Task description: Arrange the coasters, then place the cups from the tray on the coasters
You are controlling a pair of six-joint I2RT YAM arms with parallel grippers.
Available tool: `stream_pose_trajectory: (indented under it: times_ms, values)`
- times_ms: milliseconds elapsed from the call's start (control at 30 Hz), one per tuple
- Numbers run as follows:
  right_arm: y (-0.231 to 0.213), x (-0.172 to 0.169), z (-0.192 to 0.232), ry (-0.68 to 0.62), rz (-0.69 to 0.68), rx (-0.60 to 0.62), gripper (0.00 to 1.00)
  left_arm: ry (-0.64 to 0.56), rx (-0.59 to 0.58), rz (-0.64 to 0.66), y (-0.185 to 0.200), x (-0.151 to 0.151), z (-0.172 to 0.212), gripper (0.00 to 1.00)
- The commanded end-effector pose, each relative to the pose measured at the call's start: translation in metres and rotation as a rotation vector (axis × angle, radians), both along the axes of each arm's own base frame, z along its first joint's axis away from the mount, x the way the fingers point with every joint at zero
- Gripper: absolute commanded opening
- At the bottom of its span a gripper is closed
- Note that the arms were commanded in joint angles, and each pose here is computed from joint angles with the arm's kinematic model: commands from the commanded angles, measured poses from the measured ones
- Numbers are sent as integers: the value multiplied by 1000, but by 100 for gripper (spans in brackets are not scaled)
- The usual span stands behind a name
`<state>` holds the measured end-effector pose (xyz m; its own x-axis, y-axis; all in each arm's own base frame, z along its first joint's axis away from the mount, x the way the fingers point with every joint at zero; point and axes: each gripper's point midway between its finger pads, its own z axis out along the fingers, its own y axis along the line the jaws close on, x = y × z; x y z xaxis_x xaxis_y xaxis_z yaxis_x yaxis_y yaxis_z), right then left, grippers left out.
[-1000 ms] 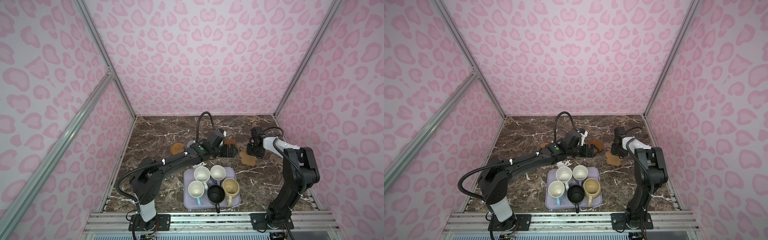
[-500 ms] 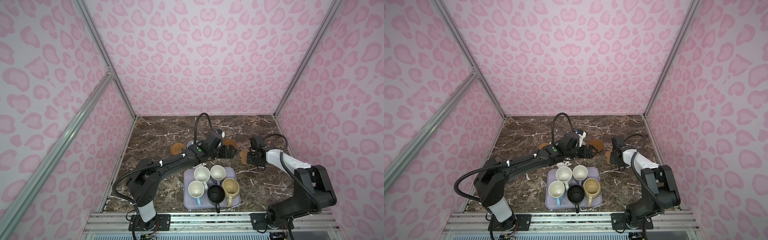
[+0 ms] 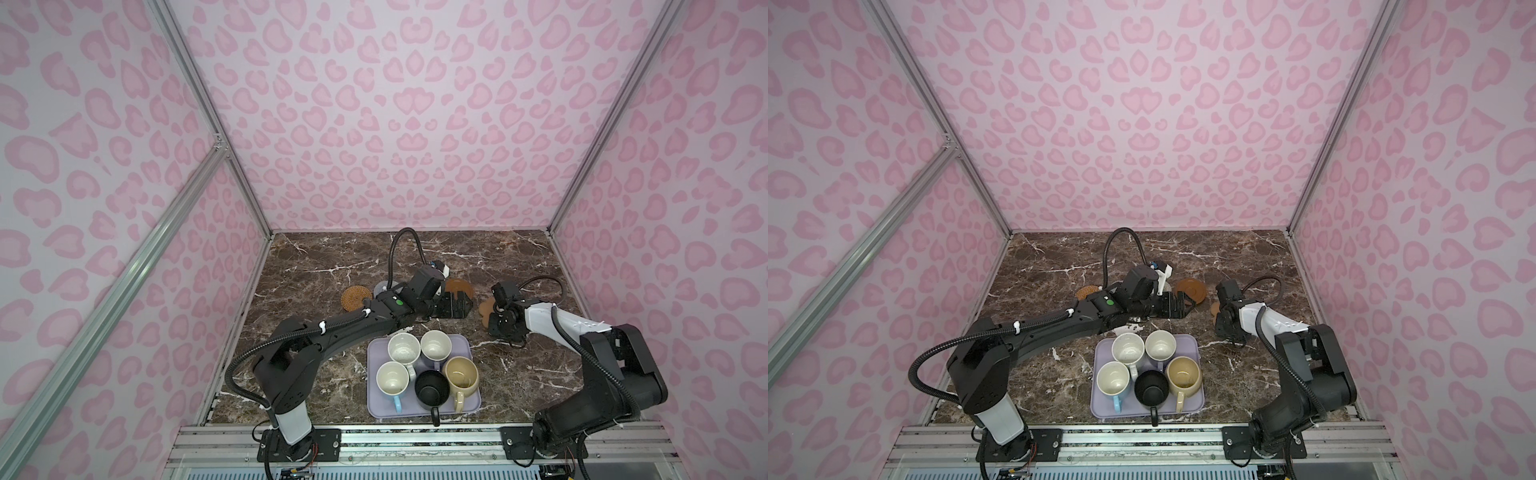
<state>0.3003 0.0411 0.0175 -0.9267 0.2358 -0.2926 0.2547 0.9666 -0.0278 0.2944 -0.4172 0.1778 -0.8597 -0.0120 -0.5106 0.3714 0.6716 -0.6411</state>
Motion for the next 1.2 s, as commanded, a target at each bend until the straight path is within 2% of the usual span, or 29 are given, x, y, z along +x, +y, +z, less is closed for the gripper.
stream_pose_trajectory:
  times_ms: [0, 733, 1000, 1167]
  values:
    - [-4, 6, -2, -4, -14, -22, 50, -22, -32, 3, -1, 1, 12, 97]
    - [-17, 52, -8, 1, -7, -25, 48, -22, -20, 13, 1, 2, 9, 97]
    - [-29, 40, -6, 32, -48, -73, 47, -25, -19, 18, 2, 2, 10, 97]
    - [-33, 36, 14, -36, -74, -38, 52, -25, -22, 20, 4, 1, 10, 97]
